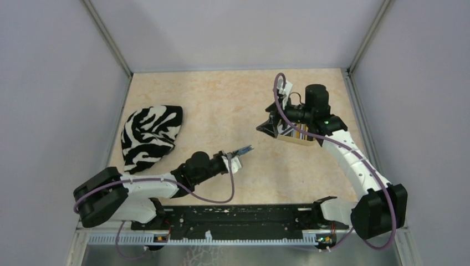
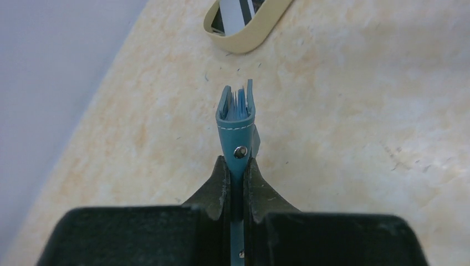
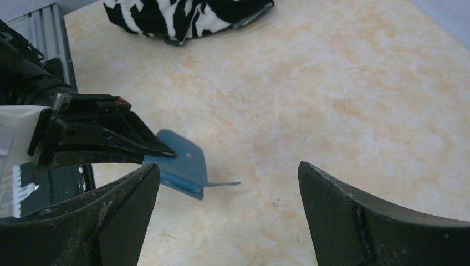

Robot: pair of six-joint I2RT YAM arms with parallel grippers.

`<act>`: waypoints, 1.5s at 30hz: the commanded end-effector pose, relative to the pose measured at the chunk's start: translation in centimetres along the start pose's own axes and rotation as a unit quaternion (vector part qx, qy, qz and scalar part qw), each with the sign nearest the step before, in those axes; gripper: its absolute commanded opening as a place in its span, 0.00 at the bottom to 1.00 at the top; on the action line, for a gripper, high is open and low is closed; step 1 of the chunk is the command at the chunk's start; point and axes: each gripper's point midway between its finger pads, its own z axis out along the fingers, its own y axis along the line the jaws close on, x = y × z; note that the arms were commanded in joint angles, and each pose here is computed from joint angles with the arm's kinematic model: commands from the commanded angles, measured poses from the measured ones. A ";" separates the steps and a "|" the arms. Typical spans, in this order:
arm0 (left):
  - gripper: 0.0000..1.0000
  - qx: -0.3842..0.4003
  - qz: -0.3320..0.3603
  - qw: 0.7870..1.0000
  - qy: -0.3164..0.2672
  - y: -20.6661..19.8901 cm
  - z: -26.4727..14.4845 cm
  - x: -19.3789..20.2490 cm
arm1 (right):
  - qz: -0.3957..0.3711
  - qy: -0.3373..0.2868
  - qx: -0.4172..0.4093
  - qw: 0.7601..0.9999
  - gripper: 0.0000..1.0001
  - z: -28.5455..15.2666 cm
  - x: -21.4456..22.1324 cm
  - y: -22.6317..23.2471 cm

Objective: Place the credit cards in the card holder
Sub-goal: Turn over the card holder at the center of the board.

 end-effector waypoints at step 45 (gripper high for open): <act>0.89 0.165 -0.310 0.936 -0.009 -6.1 -0.7 -8.4 | -0.087 0.047 -0.089 0.991 0.89 1.9 12.0 0.9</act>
